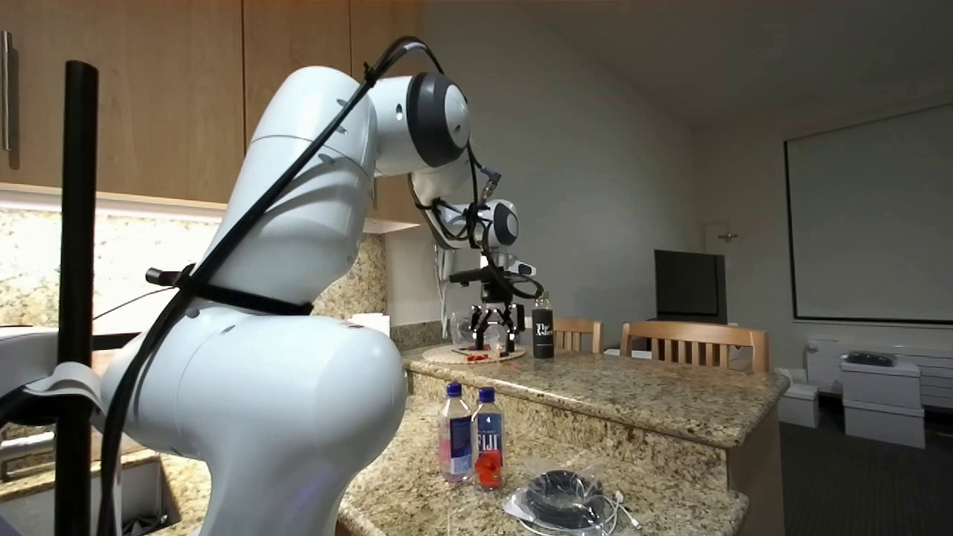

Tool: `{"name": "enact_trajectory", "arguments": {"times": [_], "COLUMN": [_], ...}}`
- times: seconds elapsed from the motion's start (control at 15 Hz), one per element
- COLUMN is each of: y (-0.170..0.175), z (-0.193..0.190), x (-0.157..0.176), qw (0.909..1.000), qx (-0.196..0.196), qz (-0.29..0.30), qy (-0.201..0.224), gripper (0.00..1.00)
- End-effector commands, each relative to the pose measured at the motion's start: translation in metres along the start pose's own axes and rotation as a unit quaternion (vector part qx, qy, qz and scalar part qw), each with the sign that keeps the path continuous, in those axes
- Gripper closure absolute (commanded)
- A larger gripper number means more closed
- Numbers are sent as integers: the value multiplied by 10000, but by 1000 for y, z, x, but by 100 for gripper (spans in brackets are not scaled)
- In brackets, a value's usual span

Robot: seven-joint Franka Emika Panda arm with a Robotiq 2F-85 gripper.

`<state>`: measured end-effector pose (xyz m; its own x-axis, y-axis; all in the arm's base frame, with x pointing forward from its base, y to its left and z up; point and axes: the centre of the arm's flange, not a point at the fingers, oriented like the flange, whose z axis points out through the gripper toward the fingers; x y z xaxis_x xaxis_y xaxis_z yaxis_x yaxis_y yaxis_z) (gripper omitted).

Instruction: Move the water bottle on the bottom counter to the left then move the water bottle from the upper counter to the bottom counter.

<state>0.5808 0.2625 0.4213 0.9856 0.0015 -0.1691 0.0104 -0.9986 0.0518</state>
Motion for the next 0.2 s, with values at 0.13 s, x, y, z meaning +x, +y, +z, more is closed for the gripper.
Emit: {"name": "enact_trajectory", "arguments": {"times": [0.13], "y": [3], "z": [3], "x": [4], "qw": [10000], "qx": [5], "qz": [36], "qy": [-21], "gripper": [0]}}
